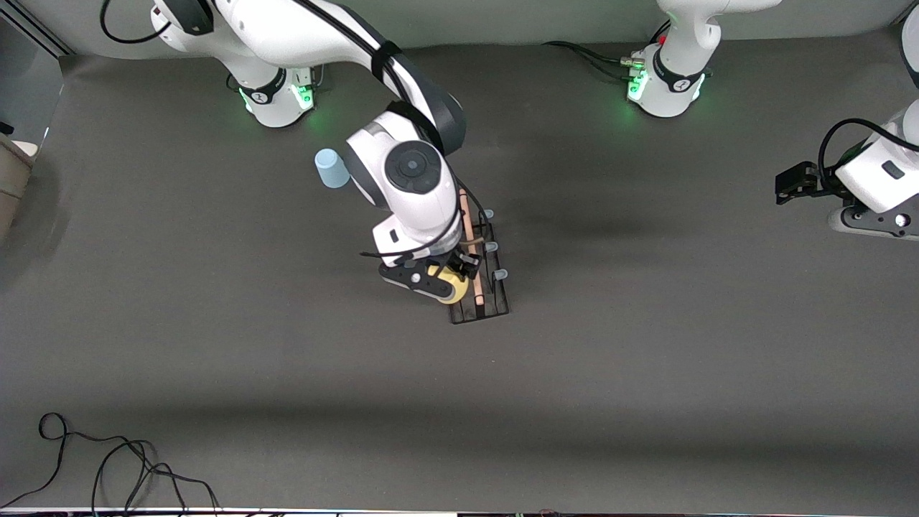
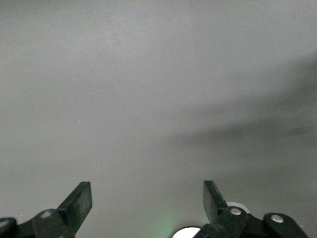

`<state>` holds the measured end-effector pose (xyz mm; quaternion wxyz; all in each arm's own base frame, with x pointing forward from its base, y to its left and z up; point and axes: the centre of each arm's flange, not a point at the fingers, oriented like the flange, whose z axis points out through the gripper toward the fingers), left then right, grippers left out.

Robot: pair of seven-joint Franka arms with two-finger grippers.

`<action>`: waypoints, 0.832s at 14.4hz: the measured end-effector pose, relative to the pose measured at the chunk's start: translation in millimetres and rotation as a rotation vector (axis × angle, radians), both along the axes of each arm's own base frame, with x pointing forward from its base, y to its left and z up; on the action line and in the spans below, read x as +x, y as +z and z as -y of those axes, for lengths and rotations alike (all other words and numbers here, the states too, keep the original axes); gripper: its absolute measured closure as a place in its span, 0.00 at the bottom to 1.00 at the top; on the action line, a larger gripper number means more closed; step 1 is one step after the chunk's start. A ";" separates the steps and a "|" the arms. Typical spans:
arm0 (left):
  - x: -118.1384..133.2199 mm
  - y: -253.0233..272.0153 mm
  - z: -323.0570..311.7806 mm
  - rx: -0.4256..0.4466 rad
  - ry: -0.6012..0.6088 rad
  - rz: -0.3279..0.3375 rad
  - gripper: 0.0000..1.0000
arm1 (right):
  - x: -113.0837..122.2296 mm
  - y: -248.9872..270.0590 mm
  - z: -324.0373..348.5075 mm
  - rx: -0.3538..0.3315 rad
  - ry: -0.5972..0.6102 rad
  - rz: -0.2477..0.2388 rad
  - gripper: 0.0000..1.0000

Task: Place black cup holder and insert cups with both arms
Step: 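Carry the yellow cup with the right gripper and insert it into the holder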

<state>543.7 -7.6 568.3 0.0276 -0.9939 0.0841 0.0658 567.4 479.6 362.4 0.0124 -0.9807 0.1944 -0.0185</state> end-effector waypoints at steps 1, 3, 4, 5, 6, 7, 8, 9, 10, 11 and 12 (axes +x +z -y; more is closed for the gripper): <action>0.0 0.0 0.0 0.000 0.000 0.000 0.00 | 1.9 -7.3 0.0 -0.008 0.000 -0.001 0.33; 0.0 0.0 0.0 0.000 0.000 0.000 0.00 | 4.0 -21.8 -0.6 -0.019 0.001 -0.002 0.33; 0.0 0.0 0.0 0.000 0.000 0.000 0.00 | 4.3 -27.4 -1.1 -0.022 0.002 -0.004 0.33; 0.0 0.0 0.0 0.000 0.000 0.000 0.00 | 4.3 -30.9 -1.5 -0.024 0.002 -0.007 0.29; 0.0 0.0 0.0 0.000 0.000 0.000 0.00 | 4.8 -31.5 -1.5 -0.025 0.002 -0.006 0.23; 0.0 0.0 0.0 0.000 0.000 0.000 0.00 | 6.4 -28.6 -1.7 -0.022 0.001 0.000 0.10; 0.0 0.0 -0.1 0.000 0.000 0.000 0.00 | 8.6 -22.7 -1.9 -0.016 -0.001 0.010 0.02; 0.0 0.0 -0.1 0.000 0.000 0.000 0.00 | 11.4 -13.3 -2.1 -0.007 -0.003 0.023 0.00; 0.0 0.1 -0.1 0.000 0.000 0.000 0.00 | 13.1 0.3 -1.7 0.000 -0.005 0.034 0.00; 0.0 0.1 -0.1 0.000 0.000 0.000 0.00 | 12.7 17.6 0.1 0.001 -0.007 0.035 0.00; 0.0 0.1 -0.1 0.000 0.000 0.000 0.00 | 10.1 38.4 3.6 -0.001 -0.009 0.030 0.00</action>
